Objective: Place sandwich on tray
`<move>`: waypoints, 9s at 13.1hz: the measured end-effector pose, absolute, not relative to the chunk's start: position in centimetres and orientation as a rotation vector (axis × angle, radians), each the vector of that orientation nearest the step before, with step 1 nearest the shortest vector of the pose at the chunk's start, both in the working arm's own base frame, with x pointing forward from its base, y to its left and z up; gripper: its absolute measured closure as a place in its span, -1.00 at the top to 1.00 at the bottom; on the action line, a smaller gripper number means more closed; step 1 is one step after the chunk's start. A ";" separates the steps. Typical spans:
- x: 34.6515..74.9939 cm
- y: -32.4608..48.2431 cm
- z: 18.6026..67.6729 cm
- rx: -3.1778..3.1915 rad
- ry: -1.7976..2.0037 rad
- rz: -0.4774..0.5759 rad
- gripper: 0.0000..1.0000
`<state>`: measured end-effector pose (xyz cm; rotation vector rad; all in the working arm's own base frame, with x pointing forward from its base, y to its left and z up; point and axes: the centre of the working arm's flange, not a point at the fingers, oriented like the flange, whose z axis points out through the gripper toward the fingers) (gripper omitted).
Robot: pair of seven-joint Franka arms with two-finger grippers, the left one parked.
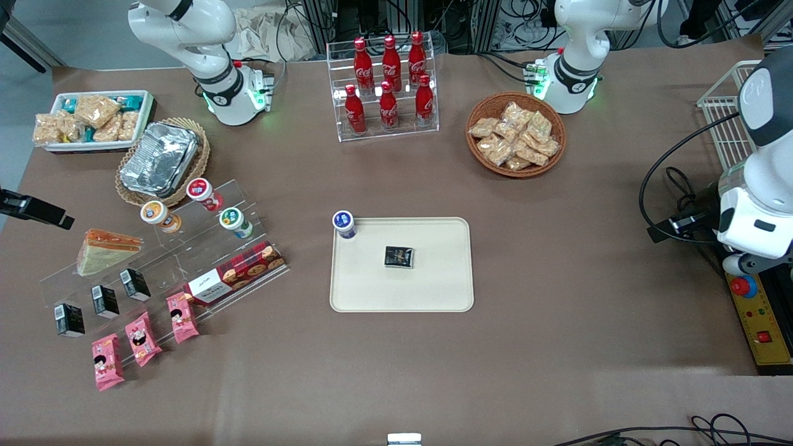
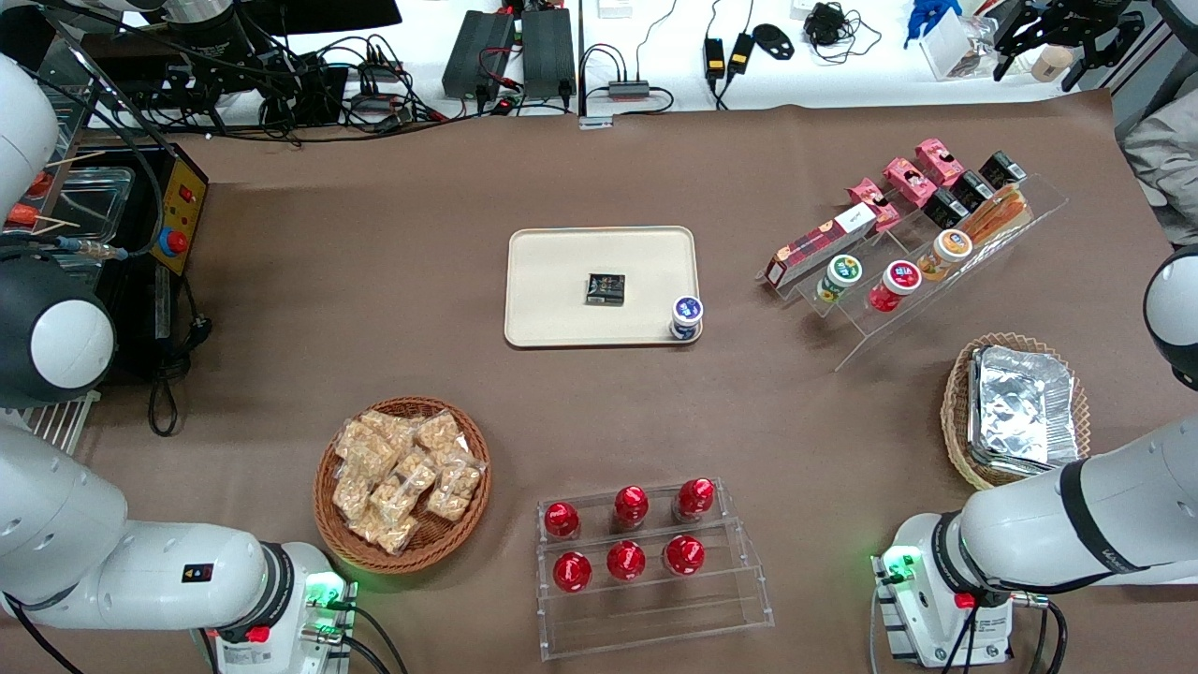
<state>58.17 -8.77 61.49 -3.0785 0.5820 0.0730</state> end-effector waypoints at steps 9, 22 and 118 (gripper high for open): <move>59.6 -18.5 53.1 -2.789 1.340 0.151 0.94; 58.2 -20.5 41.2 -2.706 1.458 0.358 0.94; 60.4 -4.0 58.4 -2.995 -0.165 0.046 0.94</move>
